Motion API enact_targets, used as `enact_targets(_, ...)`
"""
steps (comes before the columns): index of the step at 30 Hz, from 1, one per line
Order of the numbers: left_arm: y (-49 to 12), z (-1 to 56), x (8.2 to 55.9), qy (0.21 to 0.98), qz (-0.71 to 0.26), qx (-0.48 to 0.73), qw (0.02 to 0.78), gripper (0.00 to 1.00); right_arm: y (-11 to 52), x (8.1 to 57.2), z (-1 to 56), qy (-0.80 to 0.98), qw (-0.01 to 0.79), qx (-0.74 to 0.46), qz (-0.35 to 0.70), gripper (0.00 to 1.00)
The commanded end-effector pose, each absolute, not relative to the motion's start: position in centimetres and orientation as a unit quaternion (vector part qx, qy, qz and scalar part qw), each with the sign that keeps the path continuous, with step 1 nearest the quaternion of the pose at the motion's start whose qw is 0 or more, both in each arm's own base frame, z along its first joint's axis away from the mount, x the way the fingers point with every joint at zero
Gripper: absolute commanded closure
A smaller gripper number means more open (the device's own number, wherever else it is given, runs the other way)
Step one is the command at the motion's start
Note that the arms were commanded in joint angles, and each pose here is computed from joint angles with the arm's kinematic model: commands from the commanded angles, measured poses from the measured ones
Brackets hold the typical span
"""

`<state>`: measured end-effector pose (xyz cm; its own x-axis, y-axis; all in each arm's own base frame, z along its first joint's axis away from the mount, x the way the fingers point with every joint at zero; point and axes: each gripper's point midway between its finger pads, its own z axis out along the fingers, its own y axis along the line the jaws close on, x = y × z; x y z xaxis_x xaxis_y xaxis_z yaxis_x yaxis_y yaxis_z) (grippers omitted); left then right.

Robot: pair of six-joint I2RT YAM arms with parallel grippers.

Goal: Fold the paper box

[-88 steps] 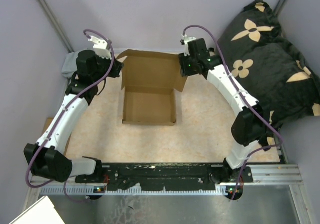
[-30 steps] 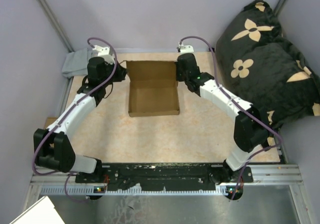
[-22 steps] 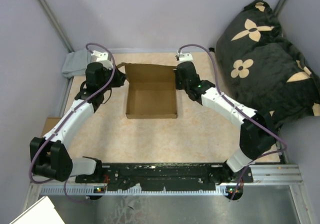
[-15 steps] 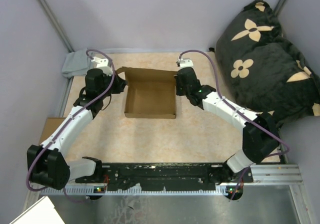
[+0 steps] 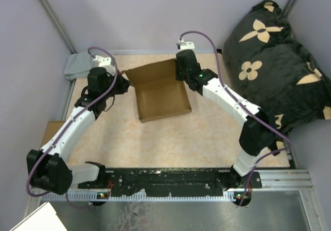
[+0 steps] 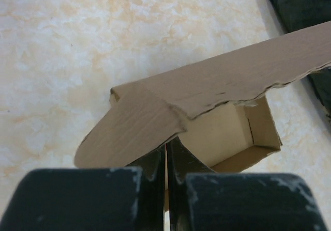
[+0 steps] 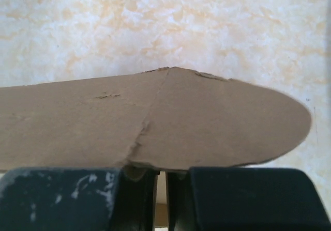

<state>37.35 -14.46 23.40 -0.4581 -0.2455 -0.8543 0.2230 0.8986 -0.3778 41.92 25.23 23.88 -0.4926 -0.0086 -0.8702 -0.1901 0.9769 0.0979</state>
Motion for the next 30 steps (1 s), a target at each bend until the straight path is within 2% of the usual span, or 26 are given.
enact_targets(1, -15.9, 26.3, 38.1, 0.811, -0.250, -0.001, 0.529, 1.00, 27.7, 43.0, 26.2, 0.850, 0.510, -0.054, 0.123, 0.92)
enact_targets(12, -16.4, 25.7, 38.8, 0.816, -0.252, 0.004, 0.520, 1.00, 27.8, 43.2, 24.5, 0.865, 0.486, -0.057, 0.110, 0.91)
enact_targets(20, -15.8, 23.9, 36.9, 0.827, -0.247, 0.008, 0.505, 0.99, 26.1, 40.1, 21.3, 0.882, 0.454, -0.067, 0.106, 0.90)
enact_targets(24, -15.5, 23.2, 35.5, 0.836, -0.243, 0.013, 0.493, 0.96, 24.9, 37.9, 20.6, 0.889, 0.439, -0.067, 0.111, 0.88)
enact_targets(26, -15.3, 22.9, 34.5, 0.839, -0.243, 0.015, 0.486, 0.90, 24.3, 36.5, 19.5, 0.896, 0.424, -0.072, 0.113, 0.83)
enact_targets(28, -15.1, 22.5, 33.4, 0.844, -0.243, 0.018, 0.478, 0.77, 24.0, 35.2, 18.9, 0.900, 0.412, -0.078, 0.121, 0.66)
enact_targets(30, -14.9, 21.7, 32.0, 0.850, -0.246, 0.018, 0.465, 0.68, 23.7, 33.7, 18.4, 0.903, 0.398, -0.087, 0.135, 0.56)
